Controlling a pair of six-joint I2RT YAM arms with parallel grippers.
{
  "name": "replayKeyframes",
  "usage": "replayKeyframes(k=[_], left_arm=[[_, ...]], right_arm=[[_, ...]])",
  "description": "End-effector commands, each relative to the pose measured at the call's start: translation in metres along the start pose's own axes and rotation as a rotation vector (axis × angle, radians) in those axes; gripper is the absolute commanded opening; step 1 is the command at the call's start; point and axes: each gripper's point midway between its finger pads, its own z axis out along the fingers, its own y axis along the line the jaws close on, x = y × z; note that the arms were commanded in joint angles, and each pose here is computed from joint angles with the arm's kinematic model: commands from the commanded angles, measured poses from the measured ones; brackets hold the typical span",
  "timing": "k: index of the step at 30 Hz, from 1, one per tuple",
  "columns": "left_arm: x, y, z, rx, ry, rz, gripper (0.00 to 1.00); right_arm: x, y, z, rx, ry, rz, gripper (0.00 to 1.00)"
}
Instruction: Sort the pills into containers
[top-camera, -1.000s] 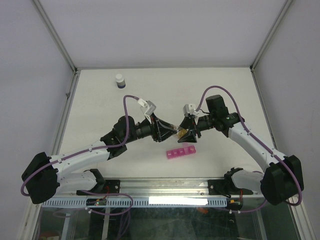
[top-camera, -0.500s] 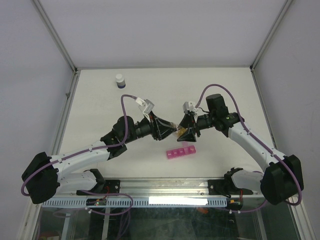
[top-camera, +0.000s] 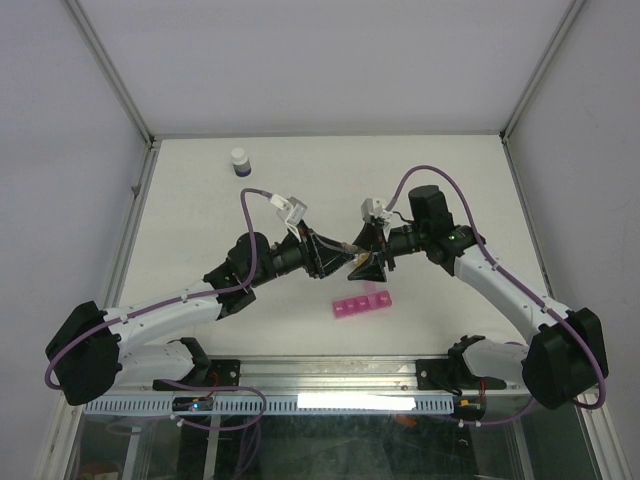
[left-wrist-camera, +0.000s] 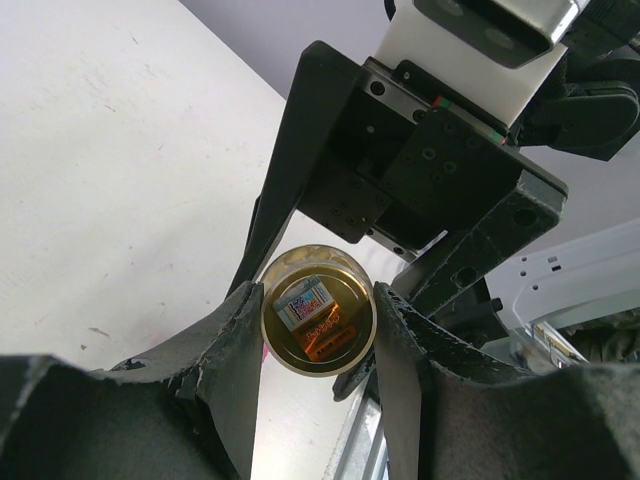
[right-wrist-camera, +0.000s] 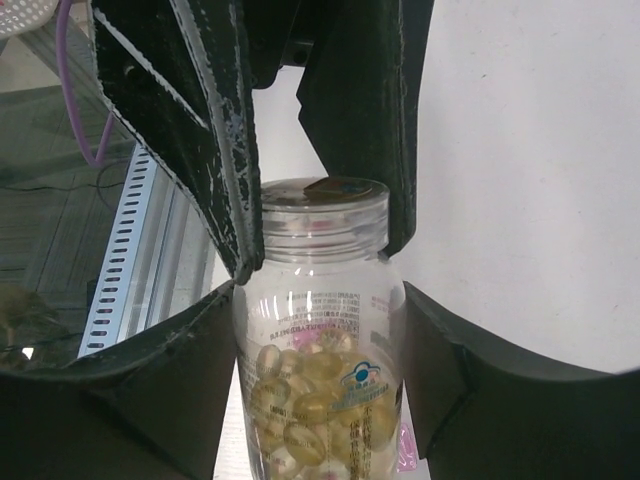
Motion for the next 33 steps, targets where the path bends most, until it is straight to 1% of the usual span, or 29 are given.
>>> replayKeyframes(k=[1, 3, 5, 9, 11, 12, 14, 15, 18, 20, 21, 22, 23, 24, 25, 26, 31, 33], left_arm=[[-0.023, -0.017, 0.001, 0.058, -0.087, 0.002, 0.0], [-0.023, -0.018, 0.001, 0.059, -0.089, 0.002, 0.0], [-0.023, -0.018, 0.0, 0.06, -0.089, 0.002, 0.0], [-0.024, -0.018, -0.001, 0.06, -0.094, 0.003, 0.0], [-0.024, -0.018, -0.001, 0.06, -0.094, 0.002, 0.0], [-0.024, -0.018, -0.001, 0.06, -0.095, 0.003, 0.0], [-0.025, -0.019, -0.001, 0.061, -0.098, 0.005, 0.0], [-0.025, -0.019, -0.001, 0.062, -0.099, 0.005, 0.0], [-0.028, -0.023, -0.004, 0.075, -0.107, 0.014, 0.07], [-0.028, -0.024, -0.006, 0.079, -0.11, 0.016, 0.07], [-0.028, -0.024, -0.006, 0.08, -0.11, 0.016, 0.03], [-0.028, -0.023, -0.007, 0.077, -0.11, 0.016, 0.0], [-0.028, -0.023, -0.007, 0.076, -0.111, 0.016, 0.0], [-0.027, -0.022, -0.007, 0.072, -0.11, 0.015, 0.0], [-0.027, -0.022, -0.007, 0.07, -0.11, 0.014, 0.0], [-0.027, -0.021, -0.007, 0.066, -0.111, 0.012, 0.0], [-0.029, -0.019, -0.009, 0.053, -0.127, 0.008, 0.0], [-0.03, -0.019, -0.009, 0.055, -0.133, 0.006, 0.0]], right_arm=[[-0.009, -0.003, 0.006, 0.003, -0.016, -0.035, 0.63], [-0.008, -0.004, 0.007, 0.004, -0.012, -0.035, 0.62], [-0.009, -0.004, 0.007, 0.004, -0.013, -0.038, 0.58], [-0.011, -0.003, 0.007, 0.003, -0.014, -0.042, 0.47], [-0.012, -0.003, 0.007, -0.003, -0.016, -0.044, 0.35], [-0.012, -0.002, 0.007, -0.006, -0.014, -0.042, 0.27], [-0.013, -0.001, 0.006, -0.013, -0.013, -0.045, 0.07], [-0.014, -0.001, 0.006, -0.016, -0.013, -0.044, 0.0], [-0.013, 0.001, 0.005, -0.027, -0.008, -0.043, 0.0], [-0.013, 0.001, 0.005, -0.028, -0.008, -0.045, 0.0], [-0.012, 0.001, 0.005, -0.028, -0.007, -0.041, 0.06], [-0.012, 0.001, 0.005, -0.029, -0.007, -0.042, 0.2], [-0.012, 0.0, 0.005, -0.025, -0.006, -0.041, 0.32], [-0.012, 0.001, 0.004, -0.023, -0.006, -0.042, 0.4], [-0.013, 0.001, 0.004, -0.021, -0.009, -0.045, 0.45], [-0.014, 0.001, 0.003, -0.019, -0.013, -0.045, 0.48], [-0.02, 0.0, -0.002, -0.008, -0.04, -0.035, 0.52], [-0.02, 0.0, -0.002, -0.007, -0.046, -0.031, 0.55]])
